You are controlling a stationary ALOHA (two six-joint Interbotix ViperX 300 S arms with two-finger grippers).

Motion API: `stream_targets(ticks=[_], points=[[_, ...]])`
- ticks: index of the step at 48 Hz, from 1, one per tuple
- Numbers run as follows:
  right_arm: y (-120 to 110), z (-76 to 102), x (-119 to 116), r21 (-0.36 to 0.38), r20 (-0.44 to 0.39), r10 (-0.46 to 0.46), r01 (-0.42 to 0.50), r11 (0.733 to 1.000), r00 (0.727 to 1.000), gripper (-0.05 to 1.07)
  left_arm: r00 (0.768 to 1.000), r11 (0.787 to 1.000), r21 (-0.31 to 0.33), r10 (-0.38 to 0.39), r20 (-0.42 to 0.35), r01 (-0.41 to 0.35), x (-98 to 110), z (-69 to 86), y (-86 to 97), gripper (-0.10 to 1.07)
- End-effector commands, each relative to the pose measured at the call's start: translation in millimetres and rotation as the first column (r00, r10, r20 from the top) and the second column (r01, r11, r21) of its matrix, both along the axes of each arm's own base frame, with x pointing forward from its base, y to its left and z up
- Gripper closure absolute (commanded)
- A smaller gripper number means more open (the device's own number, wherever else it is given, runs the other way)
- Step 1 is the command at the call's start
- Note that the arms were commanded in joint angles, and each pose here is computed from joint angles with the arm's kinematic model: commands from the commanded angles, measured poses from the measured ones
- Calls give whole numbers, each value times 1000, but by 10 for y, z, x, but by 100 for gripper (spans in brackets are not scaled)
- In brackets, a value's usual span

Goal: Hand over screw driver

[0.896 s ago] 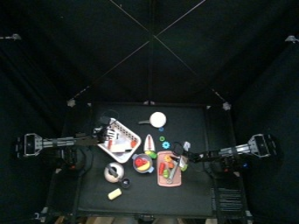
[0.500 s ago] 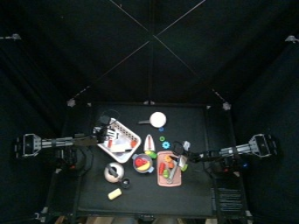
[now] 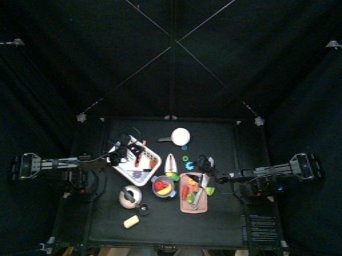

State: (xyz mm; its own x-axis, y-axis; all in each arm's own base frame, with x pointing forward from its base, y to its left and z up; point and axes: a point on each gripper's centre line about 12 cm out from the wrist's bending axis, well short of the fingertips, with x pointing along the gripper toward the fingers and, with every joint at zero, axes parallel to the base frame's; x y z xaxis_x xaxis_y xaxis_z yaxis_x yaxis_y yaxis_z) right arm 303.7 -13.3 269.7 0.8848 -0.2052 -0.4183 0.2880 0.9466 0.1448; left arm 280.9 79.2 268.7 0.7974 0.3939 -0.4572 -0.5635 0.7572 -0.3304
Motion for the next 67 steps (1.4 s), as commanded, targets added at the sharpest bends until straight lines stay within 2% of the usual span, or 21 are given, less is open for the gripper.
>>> stream_targets(ticks=[1, 9, 22, 32, 37, 48, 53, 67], points=[[58, 172, 63, 13, 58, 46, -47, 999, 997, 13, 995, 996, 8, -85, 53, 84, 180, 94, -59, 52], [75, 223, 128, -8, 77, 85, -85, 996, 993, 13, 978, 982, 46, -187, 97, 183, 376, 197, -122, 52], [-7, 514, 224, -29, 148, 69, -65, 997, 987, 13, 920, 933, 178, -344, 188, 312, 685, 637, -209, 52], [-66, 700, 282, -35, 194, 62, -56, 998, 979, 13, 867, 901, 235, -420, 268, 364, 917, 991, -259, 52], [-66, 768, 303, -38, 217, 83, -77, 996, 973, 13, 839, 883, 256, -458, 293, 392, 1011, 1095, -296, 52], [-163, 837, 322, -38, 243, 86, -80, 996, 966, 13, 790, 852, 284, -518, 327, 441, 1171, 1221, -360, 52], [-217, 844, 336, -39, 248, 88, -80, 996, 965, 13, 788, 850, 296, -520, 331, 436, 1231, 1257, -329, 52], [-189, 833, 334, -40, 263, 150, -144, 989, 953, 17, 786, 844, 318, -526, 324, 433, 1306, 1279, -308, 52]])
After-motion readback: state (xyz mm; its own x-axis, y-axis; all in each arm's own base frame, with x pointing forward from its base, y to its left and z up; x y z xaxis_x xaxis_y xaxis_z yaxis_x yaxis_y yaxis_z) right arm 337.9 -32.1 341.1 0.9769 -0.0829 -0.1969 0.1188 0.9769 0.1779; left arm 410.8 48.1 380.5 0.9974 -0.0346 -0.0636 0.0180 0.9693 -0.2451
